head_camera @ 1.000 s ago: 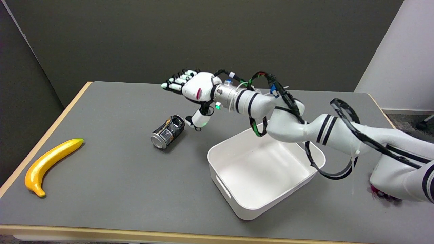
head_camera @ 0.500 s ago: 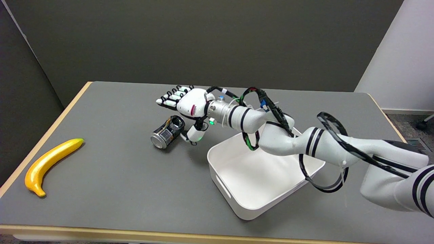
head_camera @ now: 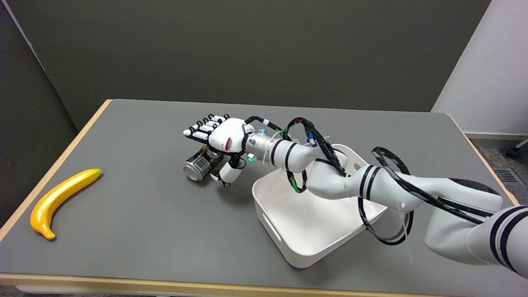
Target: Pick up the black can.
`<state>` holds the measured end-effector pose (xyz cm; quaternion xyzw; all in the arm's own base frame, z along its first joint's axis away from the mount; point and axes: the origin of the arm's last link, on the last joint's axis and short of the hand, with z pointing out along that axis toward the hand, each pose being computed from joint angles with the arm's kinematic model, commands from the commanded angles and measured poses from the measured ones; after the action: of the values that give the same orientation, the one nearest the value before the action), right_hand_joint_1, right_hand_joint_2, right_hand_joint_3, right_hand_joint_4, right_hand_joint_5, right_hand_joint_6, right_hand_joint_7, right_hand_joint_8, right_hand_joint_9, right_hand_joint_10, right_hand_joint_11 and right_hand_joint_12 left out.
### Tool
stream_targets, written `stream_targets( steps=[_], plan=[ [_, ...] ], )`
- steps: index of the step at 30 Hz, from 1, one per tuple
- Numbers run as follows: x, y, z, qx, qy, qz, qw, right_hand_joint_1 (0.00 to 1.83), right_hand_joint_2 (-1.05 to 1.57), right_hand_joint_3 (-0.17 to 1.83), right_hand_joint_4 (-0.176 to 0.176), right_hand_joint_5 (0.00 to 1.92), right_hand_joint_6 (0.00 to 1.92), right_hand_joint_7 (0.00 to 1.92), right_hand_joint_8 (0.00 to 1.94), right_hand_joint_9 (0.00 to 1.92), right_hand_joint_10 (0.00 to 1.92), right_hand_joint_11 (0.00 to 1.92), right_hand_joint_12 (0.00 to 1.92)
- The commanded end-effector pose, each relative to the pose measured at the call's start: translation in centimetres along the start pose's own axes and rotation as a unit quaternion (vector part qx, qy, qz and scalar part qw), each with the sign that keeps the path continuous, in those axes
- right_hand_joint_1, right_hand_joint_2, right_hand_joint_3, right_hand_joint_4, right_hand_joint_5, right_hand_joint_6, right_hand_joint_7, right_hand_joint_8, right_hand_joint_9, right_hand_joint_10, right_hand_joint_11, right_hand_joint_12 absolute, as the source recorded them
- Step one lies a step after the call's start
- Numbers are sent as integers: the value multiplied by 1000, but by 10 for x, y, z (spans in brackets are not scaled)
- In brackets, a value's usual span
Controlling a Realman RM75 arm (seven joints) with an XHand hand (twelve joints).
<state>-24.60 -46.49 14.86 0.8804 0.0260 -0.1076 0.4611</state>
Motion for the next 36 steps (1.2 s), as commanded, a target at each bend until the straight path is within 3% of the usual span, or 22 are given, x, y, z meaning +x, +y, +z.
stream_targets(
  steps=[1, 18, 23, 25, 27, 29, 31, 36],
  plan=[
    [-21, -7, 10, -3, 1, 47, 999, 632, 611, 977, 37, -1, -1, 36, 168, 46, 527, -1, 813],
    [-33, -12, 8, -5, -6, 59, 998, 720, 650, 1016, 27, -1, 50, 40, 182, 29, 560, 0, 799],
    [-33, -13, 8, -4, -3, 58, 998, 721, 691, 951, 33, 9, 188, 110, 245, 117, 536, -1, 852],
    [-32, -13, 8, -5, -2, 58, 998, 726, 666, 1011, 36, 45, 195, 113, 305, 122, 587, -1, 883],
    [-32, -13, 8, -4, -1, 58, 998, 736, 692, 1015, 41, 75, 317, 161, 305, 154, 600, -1, 896],
    [-32, -13, 8, -4, 0, 59, 998, 762, 726, 941, 45, 110, 322, 211, 261, 186, 581, -1, 899],
    [-32, -13, 8, -4, 2, 60, 998, 739, 725, 1023, 47, 161, 435, 256, 360, 230, 649, -1, 931],
    [-34, -8, 6, -12, 1, 63, 998, 770, 796, 959, 62, 251, 893, 410, 513, 341, 739, 47, 979]
  ],
)
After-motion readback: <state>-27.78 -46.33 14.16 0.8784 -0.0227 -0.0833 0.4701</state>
